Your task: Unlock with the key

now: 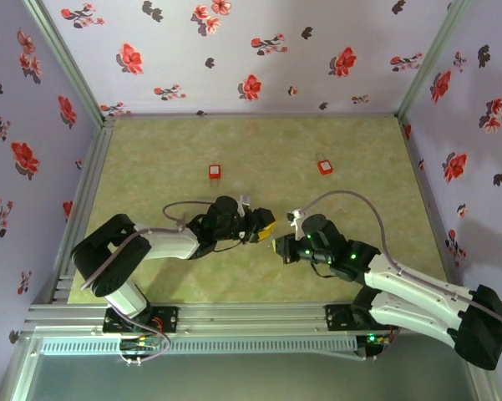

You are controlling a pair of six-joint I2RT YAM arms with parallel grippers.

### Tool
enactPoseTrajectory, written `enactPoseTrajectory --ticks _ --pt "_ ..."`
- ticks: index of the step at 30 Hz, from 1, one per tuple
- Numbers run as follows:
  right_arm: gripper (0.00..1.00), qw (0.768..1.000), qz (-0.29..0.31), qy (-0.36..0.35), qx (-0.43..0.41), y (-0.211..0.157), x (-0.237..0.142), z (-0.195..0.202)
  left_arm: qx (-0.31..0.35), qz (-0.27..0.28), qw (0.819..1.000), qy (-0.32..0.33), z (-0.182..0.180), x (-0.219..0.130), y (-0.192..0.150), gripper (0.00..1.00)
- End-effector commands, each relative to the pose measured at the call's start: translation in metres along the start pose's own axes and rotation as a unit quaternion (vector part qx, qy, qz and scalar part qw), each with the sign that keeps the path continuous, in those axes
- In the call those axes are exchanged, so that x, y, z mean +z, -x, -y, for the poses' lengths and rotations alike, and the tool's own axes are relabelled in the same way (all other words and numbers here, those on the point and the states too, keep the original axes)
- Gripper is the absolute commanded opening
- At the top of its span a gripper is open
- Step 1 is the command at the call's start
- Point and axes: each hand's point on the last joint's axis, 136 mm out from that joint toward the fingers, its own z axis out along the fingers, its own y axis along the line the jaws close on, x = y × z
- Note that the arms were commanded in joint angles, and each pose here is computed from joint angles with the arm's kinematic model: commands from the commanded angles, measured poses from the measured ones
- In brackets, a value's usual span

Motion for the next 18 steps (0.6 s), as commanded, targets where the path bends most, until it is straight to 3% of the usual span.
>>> enactPoseTrajectory --ticks 1,10,18 --pt "0.0 1.0 0.015 0.009 0.015 0.012 0.001 -0.001 0.026 -0.017 1.0 0.002 0.003 -0.006 -0.012 0.41" --pt "0.0 0.999 0.007 0.024 0.046 0.014 0.012 0.004 0.071 -0.028 0.997 0.029 0.007 -0.011 -0.021 0.39" --pt "0.0 0.996 -0.013 0.065 0.052 0.009 0.017 -0.009 0.088 -0.028 0.995 0.037 0.005 -0.01 -0.019 0.32"
